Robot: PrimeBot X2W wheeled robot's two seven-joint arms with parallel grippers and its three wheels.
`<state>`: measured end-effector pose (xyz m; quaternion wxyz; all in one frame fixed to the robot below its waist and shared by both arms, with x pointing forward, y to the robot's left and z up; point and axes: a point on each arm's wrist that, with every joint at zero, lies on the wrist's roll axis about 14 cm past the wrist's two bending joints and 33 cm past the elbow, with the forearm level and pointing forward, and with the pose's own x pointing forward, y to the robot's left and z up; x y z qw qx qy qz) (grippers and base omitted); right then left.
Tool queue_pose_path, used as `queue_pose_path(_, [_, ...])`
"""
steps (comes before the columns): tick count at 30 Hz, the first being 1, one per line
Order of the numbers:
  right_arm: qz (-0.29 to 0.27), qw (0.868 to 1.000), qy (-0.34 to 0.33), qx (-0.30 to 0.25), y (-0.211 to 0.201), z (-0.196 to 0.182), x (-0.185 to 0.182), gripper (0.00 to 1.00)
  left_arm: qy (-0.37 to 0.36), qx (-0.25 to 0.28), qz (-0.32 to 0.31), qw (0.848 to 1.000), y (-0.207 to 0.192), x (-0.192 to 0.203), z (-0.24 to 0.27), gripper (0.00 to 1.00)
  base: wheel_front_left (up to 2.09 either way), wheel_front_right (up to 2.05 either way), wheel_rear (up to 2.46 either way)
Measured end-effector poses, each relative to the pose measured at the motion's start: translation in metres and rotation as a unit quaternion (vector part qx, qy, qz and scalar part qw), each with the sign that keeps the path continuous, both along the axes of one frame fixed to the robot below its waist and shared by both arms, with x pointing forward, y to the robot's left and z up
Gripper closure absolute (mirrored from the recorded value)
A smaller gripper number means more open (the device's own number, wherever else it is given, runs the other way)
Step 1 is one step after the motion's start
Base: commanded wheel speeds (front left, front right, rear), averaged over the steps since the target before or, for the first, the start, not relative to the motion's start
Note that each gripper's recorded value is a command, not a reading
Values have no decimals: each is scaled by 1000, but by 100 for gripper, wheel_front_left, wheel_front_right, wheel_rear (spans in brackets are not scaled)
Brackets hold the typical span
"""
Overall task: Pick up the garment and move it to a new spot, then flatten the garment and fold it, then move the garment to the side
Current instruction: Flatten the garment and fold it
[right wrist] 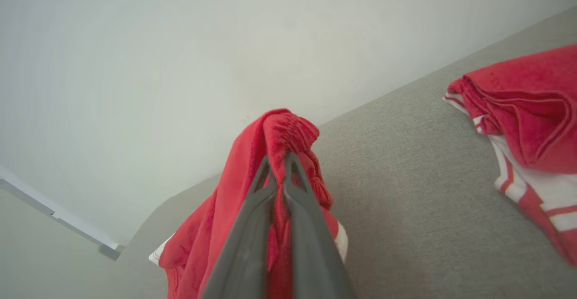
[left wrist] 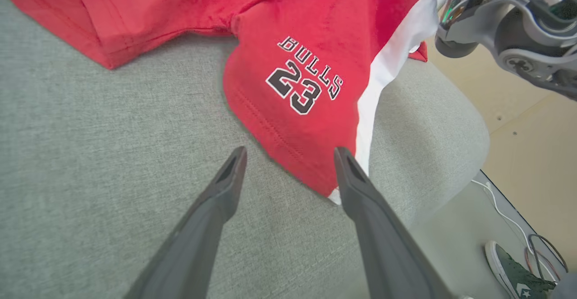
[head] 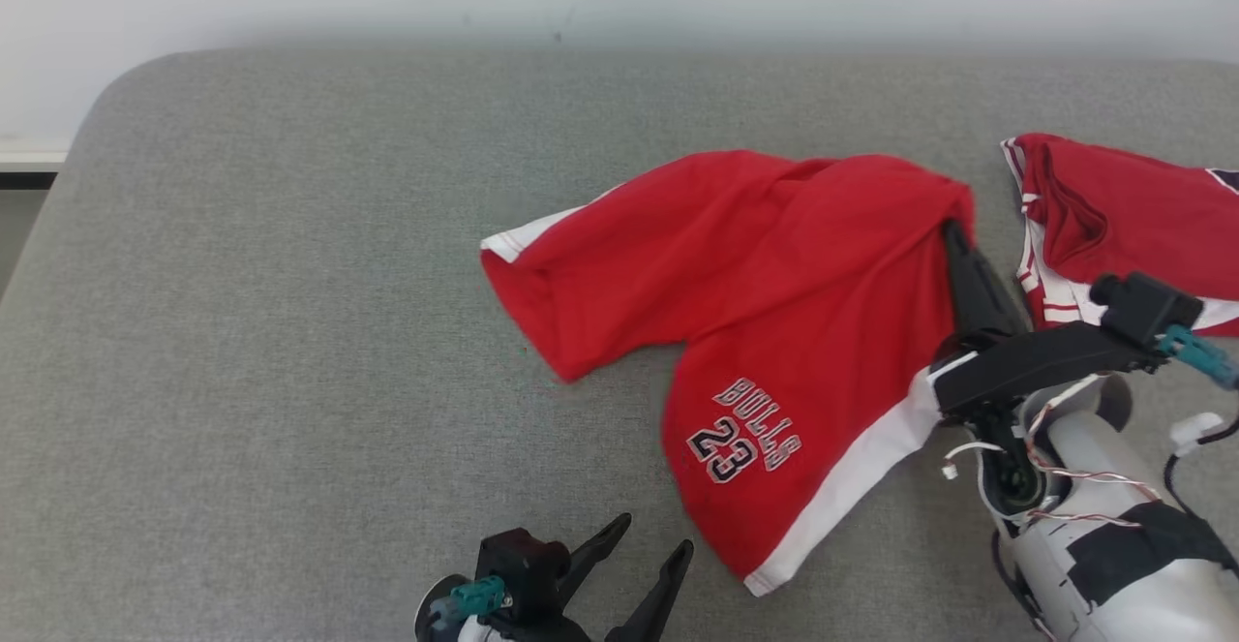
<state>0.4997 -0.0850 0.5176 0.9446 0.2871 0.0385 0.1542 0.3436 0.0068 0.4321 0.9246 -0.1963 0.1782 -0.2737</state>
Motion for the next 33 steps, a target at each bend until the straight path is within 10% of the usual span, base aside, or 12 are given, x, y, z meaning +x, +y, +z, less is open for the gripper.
queue_pose_path(32, [-70, 997, 38, -21, -56, -51, 7, 100, 206, -50, -151, 966, -80, -7, -49, 0, 0, 0, 0])
queue_pose_path(33, [-70, 997, 38, -22, -56, -51, 7, 100, 208, -51, -152, 965, -81, -7, -49, 25, 0, 0, 0])
